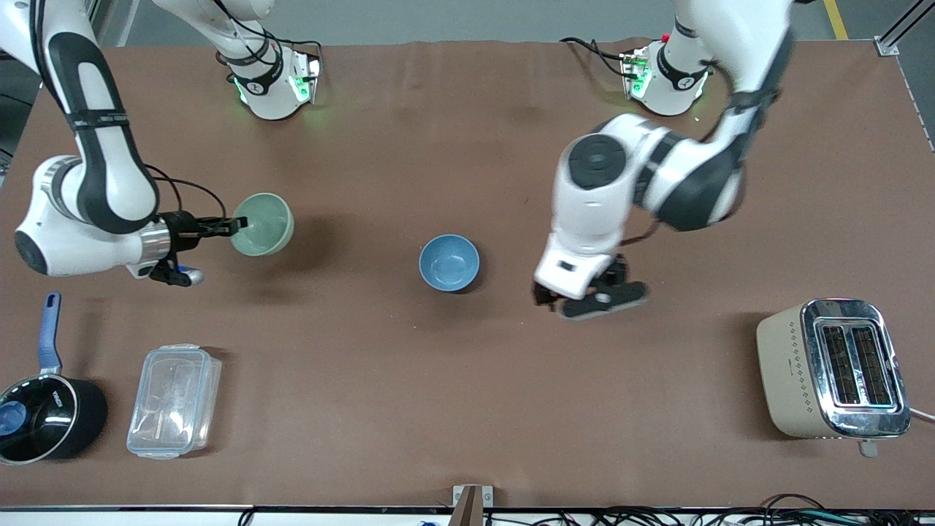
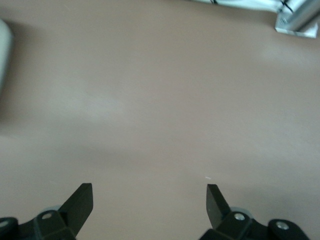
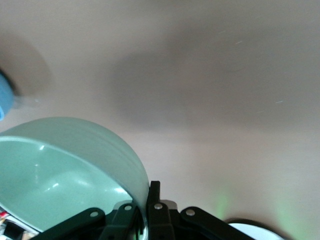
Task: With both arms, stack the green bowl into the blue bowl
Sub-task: 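Carry the green bowl with the right gripper over the blue bowl, then lower the green bowl into the blue bowl and open the right gripper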
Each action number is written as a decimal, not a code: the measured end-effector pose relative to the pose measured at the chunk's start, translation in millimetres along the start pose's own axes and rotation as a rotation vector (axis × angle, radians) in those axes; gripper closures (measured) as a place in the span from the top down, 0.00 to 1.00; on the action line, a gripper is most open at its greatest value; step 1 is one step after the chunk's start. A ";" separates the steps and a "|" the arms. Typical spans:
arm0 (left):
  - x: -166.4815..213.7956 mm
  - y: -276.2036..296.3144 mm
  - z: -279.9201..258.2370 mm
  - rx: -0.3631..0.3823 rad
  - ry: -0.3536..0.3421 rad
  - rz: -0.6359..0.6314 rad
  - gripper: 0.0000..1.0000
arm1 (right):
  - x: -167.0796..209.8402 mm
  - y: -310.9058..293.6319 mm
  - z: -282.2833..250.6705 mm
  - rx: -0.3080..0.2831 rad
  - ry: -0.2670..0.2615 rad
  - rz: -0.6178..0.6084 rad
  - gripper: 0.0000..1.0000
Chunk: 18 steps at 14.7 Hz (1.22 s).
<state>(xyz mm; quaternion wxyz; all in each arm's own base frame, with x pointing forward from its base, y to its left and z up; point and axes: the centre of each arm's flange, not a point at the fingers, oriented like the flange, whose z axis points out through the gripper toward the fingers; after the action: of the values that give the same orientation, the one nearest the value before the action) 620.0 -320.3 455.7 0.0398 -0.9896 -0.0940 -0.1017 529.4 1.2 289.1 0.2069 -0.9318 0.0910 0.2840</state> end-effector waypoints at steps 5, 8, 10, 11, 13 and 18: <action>51.2 -126.4 -61.5 -0.013 -0.057 0.104 1.00 | -1.2 -77.9 31.0 0.020 0.025 0.106 0.04; 51.2 -173.5 -95.2 -0.012 -0.103 0.194 1.00 | -4.3 -136.5 54.8 0.053 0.085 0.154 0.04; 43.1 -188.4 -119.7 -0.023 -0.118 0.227 1.00 | -8.4 -172.7 72.5 0.095 0.118 0.195 0.04; 37.4 -196.8 -130.7 -0.032 -0.129 0.236 1.00 | -10.6 -189.8 82.1 0.112 0.137 0.218 0.04; 26.6 -221.7 -145.5 -0.048 -0.150 0.245 1.00 | -13.9 -220.7 103.1 0.130 0.189 0.261 0.04; -1.4 -264.2 -158.8 -0.082 -0.180 0.249 1.00 | -10.7 -261.4 150.7 0.156 0.233 0.327 0.04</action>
<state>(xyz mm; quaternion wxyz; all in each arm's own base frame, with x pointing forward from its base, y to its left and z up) 536.6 -77.5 626.1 0.0032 -0.9995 0.0303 -0.0104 521.6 302.4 269.0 0.2177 -0.9124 0.2857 0.1963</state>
